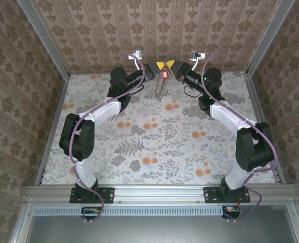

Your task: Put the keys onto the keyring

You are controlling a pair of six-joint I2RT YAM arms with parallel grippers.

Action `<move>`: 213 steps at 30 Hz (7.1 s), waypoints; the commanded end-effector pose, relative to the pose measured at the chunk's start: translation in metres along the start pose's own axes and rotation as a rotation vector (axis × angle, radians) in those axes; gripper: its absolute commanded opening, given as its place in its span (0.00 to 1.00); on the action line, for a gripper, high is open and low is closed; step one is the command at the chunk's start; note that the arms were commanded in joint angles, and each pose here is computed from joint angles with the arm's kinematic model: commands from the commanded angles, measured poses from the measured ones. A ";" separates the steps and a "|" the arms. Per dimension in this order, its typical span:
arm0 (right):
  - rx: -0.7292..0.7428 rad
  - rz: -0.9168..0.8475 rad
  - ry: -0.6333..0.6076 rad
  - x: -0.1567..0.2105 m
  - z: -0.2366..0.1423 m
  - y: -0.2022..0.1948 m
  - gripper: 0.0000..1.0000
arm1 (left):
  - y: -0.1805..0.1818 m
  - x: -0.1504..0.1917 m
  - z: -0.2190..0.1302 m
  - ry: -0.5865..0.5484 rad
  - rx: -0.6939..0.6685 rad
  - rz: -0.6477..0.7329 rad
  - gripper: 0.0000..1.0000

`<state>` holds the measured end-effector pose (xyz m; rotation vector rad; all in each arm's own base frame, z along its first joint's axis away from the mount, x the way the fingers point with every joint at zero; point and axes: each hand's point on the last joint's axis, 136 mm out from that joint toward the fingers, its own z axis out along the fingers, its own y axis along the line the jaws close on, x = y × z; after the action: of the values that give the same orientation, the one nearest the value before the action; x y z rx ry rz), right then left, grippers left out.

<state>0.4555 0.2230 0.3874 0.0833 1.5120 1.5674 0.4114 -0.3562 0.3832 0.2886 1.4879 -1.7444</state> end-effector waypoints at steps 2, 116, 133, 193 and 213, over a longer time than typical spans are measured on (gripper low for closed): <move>-0.040 -0.035 -0.007 -0.005 0.008 0.011 0.30 | -0.018 -0.003 0.003 -0.016 0.061 0.025 0.00; -0.126 -0.211 0.052 0.001 -0.027 0.064 0.32 | -0.095 0.008 0.004 0.067 0.340 0.464 0.00; -0.197 -0.239 0.068 0.006 -0.028 0.082 0.24 | -0.091 0.010 0.006 0.069 0.332 0.454 0.00; -0.186 -0.515 0.439 0.023 -0.032 0.068 0.00 | -0.095 -0.003 -0.029 0.400 0.322 0.480 0.30; -0.157 -0.496 0.457 0.022 -0.030 0.054 0.00 | -0.113 0.043 -0.025 0.580 0.413 0.475 0.25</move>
<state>0.3948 0.2262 0.4003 -0.6933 1.6261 1.3624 0.3124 -0.3615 0.4089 1.2880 1.3461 -1.6495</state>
